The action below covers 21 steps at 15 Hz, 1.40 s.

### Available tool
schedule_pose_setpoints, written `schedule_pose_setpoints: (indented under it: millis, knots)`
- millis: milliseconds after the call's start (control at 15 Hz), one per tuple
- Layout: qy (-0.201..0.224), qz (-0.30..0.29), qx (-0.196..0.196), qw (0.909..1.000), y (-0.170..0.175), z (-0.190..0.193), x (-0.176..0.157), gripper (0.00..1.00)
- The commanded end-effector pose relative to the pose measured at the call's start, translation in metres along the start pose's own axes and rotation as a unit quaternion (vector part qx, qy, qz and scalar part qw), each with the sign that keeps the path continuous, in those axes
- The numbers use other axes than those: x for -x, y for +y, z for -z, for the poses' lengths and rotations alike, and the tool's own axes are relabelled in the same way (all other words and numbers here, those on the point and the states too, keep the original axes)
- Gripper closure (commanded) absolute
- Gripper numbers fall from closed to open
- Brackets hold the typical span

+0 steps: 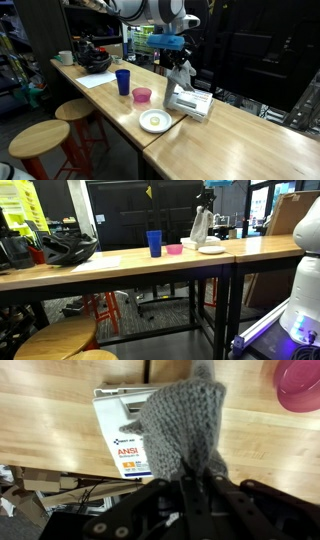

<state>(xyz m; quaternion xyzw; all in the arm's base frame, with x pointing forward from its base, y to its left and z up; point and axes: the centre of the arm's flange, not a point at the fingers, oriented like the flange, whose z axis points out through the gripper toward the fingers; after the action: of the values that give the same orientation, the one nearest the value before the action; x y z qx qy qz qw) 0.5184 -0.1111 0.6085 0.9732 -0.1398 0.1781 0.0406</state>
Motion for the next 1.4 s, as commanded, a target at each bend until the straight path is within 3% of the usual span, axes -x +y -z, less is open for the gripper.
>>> schedule_pose_setpoints:
  millis: [0,333,667,733,800,1200,1267,1333]
  knots:
    - [-0.009,-0.039,-0.011,0.9991,0.055,0.011,0.025,0.98]
    - [-0.027,-0.091,-0.013,0.9953,0.12,-0.006,0.044,0.98]
    - [-0.05,-0.126,-0.015,0.9907,0.158,-0.036,0.048,0.98]
    - [-0.054,-0.126,-0.015,0.9904,0.161,-0.04,0.048,0.98]
    - [-0.053,-0.124,-0.007,0.9908,0.154,-0.034,0.05,0.91]
    - [-0.061,-0.128,-0.007,0.9899,0.158,-0.044,0.05,0.91]
    - [-0.061,-0.128,-0.007,0.9899,0.158,-0.044,0.05,0.98]
    - [-0.068,-0.124,-0.005,0.99,0.155,-0.046,0.049,0.98]
